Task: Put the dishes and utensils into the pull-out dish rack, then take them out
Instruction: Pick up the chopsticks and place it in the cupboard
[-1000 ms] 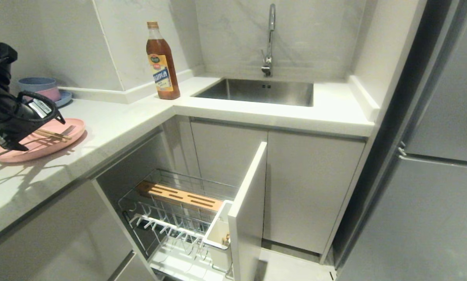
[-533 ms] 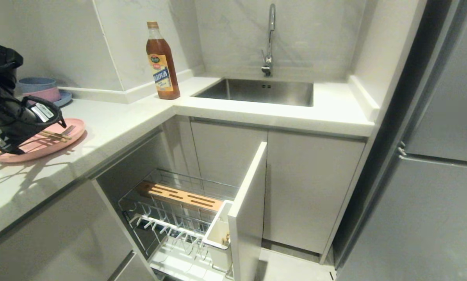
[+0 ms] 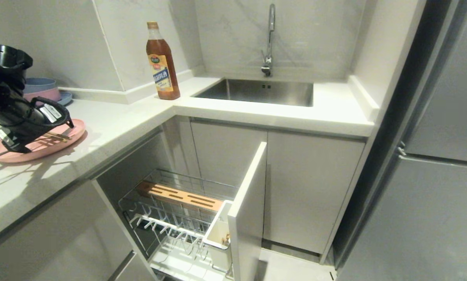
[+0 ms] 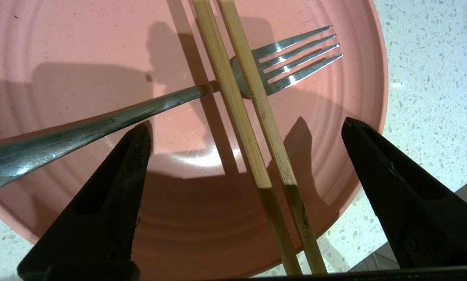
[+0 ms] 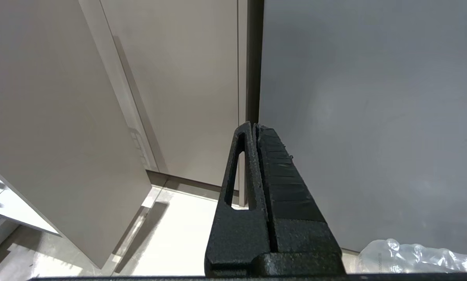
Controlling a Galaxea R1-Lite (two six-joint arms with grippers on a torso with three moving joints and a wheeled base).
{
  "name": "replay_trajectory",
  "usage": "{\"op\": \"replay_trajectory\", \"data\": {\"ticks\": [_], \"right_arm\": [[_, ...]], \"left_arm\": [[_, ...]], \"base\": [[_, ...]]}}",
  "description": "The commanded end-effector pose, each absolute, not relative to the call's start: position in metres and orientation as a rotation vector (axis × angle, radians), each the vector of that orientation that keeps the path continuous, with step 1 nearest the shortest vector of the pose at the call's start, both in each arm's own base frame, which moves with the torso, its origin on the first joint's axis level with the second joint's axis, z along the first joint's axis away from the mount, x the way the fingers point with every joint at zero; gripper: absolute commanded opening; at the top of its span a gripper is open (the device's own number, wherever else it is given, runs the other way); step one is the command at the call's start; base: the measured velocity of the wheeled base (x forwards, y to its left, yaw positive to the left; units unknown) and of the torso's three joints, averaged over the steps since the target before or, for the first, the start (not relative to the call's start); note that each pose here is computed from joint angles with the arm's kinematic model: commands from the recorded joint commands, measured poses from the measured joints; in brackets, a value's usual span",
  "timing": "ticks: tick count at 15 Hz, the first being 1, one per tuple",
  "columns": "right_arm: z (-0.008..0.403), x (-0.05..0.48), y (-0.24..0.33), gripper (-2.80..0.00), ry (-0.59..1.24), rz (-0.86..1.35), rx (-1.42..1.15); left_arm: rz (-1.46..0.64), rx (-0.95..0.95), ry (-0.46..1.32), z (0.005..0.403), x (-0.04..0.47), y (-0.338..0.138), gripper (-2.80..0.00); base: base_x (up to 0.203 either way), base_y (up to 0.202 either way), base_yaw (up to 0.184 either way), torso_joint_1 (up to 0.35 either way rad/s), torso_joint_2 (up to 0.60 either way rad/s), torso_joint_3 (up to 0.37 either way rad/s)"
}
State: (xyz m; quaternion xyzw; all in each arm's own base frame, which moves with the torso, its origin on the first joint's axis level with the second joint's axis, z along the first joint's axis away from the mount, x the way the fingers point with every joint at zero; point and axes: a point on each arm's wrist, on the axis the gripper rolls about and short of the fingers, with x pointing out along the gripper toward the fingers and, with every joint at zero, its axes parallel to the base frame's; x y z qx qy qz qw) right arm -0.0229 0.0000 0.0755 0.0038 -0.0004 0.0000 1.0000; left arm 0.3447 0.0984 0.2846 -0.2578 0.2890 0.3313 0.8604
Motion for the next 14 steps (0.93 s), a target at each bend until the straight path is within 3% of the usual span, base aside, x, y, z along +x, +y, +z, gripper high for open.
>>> {"op": "replay_trajectory", "data": {"ticks": [1, 5, 6, 14], "right_arm": [[0.0755, -0.0228, 0.0, -2.8, 0.0, 0.0, 0.008], [0.0755, -0.0228, 0.0, -2.8, 0.0, 0.0, 0.008], [0.0755, -0.0228, 0.0, -2.8, 0.0, 0.0, 0.008], [0.0755, -0.0228, 0.0, -2.8, 0.0, 0.0, 0.008]], "left_arm": [[0.7, -0.544, 0.62, 0.2815, 0.346, 0.0981, 0.0], [0.702, -0.542, 0.625, 0.2798, 0.3472, 0.0985, 0.0], [0.707, -0.538, 0.624, 0.2798, 0.3472, 0.0986, -2.8], [0.716, -0.532, 0.61, 0.2833, 0.3448, 0.0977, -2.8]], "base": [[0.0, 0.0, 0.0, 0.0, 0.0, 0.0], [0.0, 0.0, 0.0, 0.0, 0.0, 0.0], [0.0, 0.0, 0.0, 0.0, 0.0, 0.0], [0.0, 0.0, 0.0, 0.0, 0.0, 0.0]]}}
